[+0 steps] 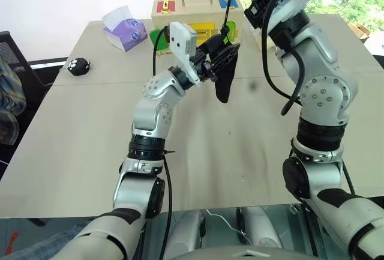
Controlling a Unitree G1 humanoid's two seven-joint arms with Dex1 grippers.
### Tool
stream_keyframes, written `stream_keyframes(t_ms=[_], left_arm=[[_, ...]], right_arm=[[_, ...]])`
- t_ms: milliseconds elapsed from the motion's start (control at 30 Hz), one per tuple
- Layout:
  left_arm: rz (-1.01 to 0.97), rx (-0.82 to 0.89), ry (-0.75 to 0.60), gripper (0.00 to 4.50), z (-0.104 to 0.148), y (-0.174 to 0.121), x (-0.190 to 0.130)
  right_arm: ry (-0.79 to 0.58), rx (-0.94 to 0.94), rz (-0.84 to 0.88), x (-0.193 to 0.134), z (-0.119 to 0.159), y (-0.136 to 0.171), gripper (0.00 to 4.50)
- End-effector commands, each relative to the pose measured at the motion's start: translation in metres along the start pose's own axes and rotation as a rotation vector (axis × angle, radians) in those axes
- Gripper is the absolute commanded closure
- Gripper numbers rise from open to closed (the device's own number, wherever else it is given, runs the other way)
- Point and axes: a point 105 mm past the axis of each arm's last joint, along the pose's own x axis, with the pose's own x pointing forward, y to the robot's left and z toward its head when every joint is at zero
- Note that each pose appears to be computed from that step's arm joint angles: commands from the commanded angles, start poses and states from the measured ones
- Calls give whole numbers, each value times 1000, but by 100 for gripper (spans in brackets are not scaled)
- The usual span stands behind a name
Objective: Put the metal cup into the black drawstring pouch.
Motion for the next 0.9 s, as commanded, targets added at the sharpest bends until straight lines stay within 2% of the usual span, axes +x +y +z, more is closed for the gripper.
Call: stream_keyframes(t_ms=[33,700,900], left_arm=[[-33,37,-48,226,15,-6,3],[-55,68,32,226,-3,-21,-15],[-43,101,27,226,0,-21,-15]], right_arm=[[-39,-8,39,2,9,11,450],[-75,-32,-27,4,13,-5,450],[-74,-36,-30,6,12,-6,450]])
